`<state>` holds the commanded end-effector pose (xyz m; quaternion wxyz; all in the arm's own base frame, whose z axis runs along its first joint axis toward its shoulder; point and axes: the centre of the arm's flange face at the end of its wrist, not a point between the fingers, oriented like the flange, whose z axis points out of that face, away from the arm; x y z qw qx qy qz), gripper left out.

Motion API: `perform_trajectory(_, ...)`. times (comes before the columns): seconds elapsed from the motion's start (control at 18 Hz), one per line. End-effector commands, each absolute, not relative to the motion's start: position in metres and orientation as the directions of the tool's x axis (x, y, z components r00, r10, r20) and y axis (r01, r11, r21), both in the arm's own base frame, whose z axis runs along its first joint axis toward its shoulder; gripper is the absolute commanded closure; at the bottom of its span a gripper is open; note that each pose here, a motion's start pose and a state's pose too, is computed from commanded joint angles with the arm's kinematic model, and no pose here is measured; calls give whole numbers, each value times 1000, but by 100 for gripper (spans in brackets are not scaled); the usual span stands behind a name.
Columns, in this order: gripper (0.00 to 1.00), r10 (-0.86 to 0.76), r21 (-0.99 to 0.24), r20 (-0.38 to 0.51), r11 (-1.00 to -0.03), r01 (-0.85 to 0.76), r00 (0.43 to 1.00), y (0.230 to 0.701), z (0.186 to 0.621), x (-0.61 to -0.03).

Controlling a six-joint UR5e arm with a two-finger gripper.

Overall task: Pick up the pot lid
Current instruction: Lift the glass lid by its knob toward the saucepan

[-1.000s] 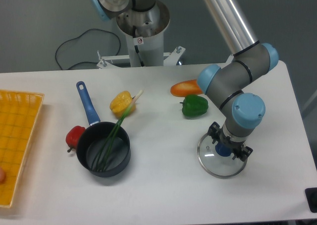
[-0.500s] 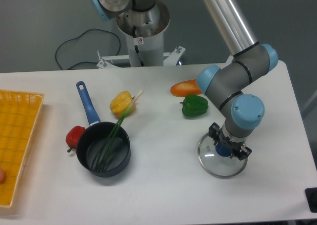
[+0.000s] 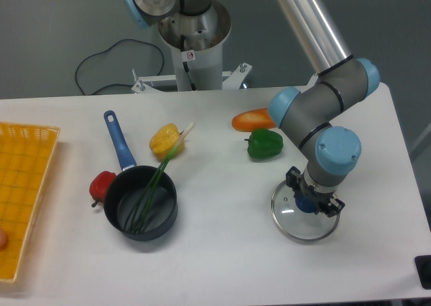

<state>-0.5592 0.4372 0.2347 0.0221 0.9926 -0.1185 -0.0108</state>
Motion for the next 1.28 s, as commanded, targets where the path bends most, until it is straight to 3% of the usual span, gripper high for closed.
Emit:
perform_trajectory(0.67, 45, -231, 51, 38, -971, -233, 972, 442, 309, -520)
perform_trajectory(1.28, 45, -294, 7, 25, -956, -295, 955, 493, 351, -441)
